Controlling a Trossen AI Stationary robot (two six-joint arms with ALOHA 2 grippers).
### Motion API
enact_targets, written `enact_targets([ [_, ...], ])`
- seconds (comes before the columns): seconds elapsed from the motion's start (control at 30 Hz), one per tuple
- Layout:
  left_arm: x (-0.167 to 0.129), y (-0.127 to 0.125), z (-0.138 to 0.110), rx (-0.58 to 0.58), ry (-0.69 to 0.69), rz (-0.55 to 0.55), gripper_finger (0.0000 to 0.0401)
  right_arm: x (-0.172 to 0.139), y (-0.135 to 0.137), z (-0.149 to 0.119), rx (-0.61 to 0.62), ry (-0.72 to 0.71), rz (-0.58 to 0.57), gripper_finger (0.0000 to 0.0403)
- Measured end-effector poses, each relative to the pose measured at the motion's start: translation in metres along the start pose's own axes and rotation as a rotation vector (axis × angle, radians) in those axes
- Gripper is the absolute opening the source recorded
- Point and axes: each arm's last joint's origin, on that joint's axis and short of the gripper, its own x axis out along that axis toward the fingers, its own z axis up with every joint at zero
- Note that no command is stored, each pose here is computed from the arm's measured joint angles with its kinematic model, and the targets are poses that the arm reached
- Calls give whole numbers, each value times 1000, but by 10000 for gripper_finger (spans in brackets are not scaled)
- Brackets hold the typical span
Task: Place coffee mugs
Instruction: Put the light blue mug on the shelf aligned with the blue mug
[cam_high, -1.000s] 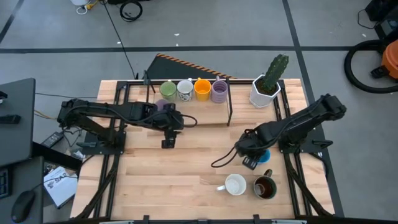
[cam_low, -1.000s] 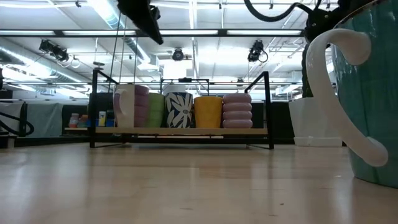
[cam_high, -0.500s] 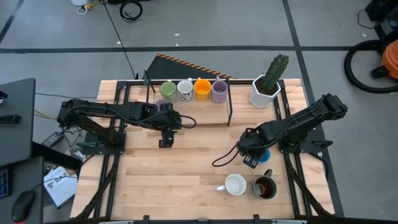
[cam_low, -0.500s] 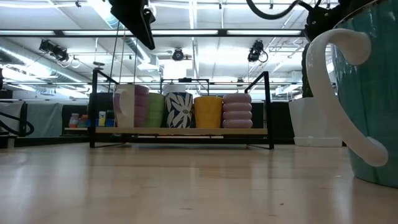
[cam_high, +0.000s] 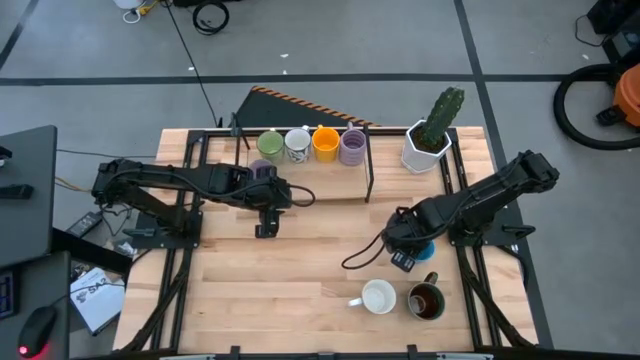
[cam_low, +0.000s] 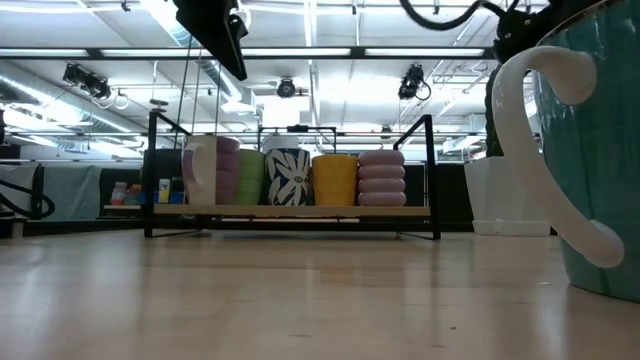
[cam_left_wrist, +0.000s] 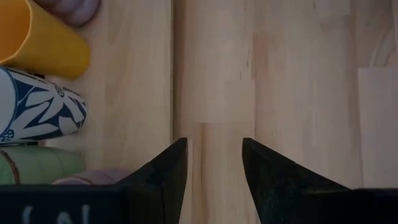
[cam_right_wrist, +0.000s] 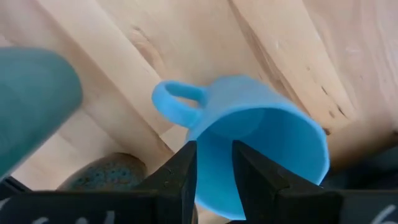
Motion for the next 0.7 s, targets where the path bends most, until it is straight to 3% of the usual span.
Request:
enact_targets([
  [0.33, 0, 0, 0, 0, -1, 1, 160, -17, 16, -13, -53, -102, 24, 107],
  [0.7, 0, 0, 0, -22, 0, 0, 160, 7, 30, -24, -69, -55, -77, 107],
])
